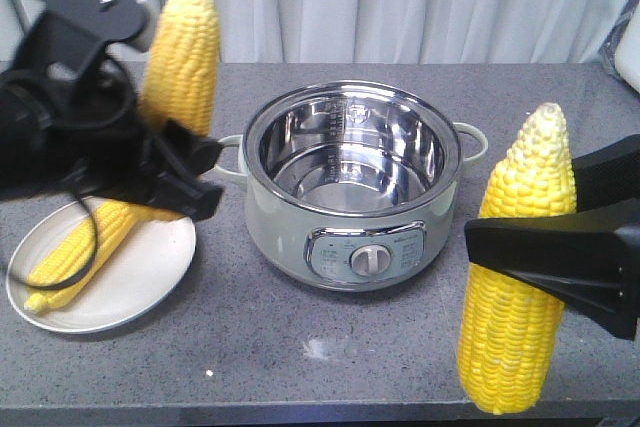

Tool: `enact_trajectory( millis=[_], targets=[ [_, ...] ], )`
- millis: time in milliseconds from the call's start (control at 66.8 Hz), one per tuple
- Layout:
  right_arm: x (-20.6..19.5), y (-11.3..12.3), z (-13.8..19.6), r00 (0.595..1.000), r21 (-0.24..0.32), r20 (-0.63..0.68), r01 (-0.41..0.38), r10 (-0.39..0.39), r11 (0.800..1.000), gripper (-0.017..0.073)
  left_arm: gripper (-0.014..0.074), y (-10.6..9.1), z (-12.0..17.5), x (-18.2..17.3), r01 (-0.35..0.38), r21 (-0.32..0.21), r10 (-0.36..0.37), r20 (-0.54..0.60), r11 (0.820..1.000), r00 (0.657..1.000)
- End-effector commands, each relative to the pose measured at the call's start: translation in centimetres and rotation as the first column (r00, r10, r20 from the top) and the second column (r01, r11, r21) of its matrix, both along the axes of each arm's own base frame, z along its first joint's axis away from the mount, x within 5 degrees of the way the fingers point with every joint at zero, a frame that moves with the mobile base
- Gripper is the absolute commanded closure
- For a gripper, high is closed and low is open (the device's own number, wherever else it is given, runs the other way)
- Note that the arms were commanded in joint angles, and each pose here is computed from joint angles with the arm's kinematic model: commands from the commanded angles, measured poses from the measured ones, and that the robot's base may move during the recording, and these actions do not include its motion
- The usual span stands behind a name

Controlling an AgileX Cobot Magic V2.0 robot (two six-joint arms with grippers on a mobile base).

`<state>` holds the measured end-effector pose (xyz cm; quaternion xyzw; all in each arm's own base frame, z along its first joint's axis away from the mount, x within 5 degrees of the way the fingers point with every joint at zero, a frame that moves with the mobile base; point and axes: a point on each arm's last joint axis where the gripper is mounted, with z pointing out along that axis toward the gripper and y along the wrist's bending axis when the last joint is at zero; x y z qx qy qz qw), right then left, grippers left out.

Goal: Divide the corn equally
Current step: 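Lift the corn cob out of the pot with the left gripper, then drive the base away from the pot holding both cobs upright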

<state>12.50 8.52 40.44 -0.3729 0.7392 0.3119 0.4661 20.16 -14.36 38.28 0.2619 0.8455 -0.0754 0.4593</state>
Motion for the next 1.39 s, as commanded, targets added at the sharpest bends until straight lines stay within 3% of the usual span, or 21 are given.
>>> enact_trajectory(
  millis=[0,270,1378],
  targets=[
    [-0.1,0.1,1.3,0.999,0.063,0.046,0.012,-0.015,0.998,0.0397,0.0336,1.2,1.7,-1.7,0.029,-0.066,-0.021,0.113,0.997,0.993],
    [-0.1,0.1,1.3,0.999,0.063,0.046,0.012,-0.015,0.998,0.0397,0.0336,2.8,1.1,-3.9,0.041,-0.097,-0.027,0.142,0.994,0.990],
    [-0.1,0.1,1.3,0.999,0.062,0.047,0.011,-0.014,0.998,0.0397,0.0336,2.9,0.9,-3.9,0.037,-0.091,-0.025,0.133,0.995,0.991]
  ],
)
